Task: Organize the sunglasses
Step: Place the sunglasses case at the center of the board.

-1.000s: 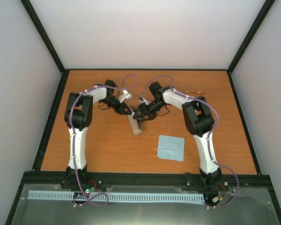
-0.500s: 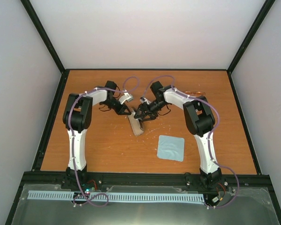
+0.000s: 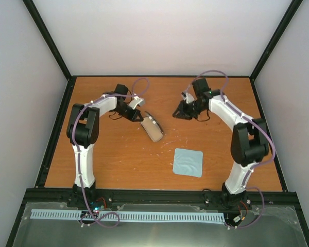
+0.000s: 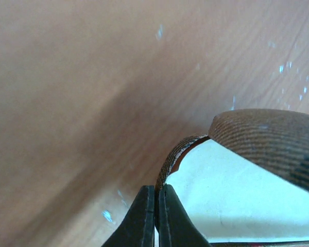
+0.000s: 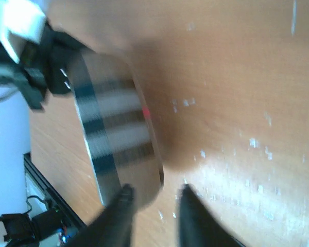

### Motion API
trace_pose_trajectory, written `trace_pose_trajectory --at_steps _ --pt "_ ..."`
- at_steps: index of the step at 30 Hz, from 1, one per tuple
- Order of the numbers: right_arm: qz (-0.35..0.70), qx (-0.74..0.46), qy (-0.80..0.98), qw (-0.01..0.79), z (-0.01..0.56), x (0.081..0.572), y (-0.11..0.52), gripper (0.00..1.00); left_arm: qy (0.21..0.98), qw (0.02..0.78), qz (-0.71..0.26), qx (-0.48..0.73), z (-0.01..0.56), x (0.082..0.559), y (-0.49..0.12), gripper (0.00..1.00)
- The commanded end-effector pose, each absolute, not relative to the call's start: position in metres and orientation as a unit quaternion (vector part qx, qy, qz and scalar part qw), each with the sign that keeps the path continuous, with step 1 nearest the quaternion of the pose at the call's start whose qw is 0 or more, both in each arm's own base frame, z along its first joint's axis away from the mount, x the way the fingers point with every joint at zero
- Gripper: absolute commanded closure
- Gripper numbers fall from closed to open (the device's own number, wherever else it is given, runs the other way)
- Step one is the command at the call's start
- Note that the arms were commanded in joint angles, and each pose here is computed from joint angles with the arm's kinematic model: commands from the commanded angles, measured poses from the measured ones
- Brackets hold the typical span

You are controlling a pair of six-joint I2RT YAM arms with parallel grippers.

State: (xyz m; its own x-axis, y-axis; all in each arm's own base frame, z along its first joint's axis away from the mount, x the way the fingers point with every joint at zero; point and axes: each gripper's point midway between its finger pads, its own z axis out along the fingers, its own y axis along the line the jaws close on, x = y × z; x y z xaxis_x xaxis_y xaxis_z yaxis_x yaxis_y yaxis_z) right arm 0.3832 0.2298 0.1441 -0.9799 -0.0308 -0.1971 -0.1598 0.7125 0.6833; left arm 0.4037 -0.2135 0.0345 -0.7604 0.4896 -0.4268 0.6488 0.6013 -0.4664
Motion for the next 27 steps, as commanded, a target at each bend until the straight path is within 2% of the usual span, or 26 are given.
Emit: trace_pose_trajectory --at_steps 1,7,22,27 --pt "0.304 0.004 0.95 0.066 0.11 0.345 0.229 0.97 0.892 0.186 -0.31 0.27 0.079 0.445 -0.225 1.0" --pt "0.251 0.009 0.967 0.028 0.066 0.325 0.256 0.97 0.91 0.18 -0.3 0.223 0.071 0.465 -0.224 1.0" --pt "0.215 0.056 0.974 0.034 0.039 0.35 0.268 0.97 0.934 0.159 -0.236 0.215 0.028 0.463 -0.21 0.99" --pt "0.207 0.054 0.976 0.033 0.032 0.358 0.271 0.97 0.936 0.153 -0.227 0.219 0.023 0.456 -0.211 0.89"
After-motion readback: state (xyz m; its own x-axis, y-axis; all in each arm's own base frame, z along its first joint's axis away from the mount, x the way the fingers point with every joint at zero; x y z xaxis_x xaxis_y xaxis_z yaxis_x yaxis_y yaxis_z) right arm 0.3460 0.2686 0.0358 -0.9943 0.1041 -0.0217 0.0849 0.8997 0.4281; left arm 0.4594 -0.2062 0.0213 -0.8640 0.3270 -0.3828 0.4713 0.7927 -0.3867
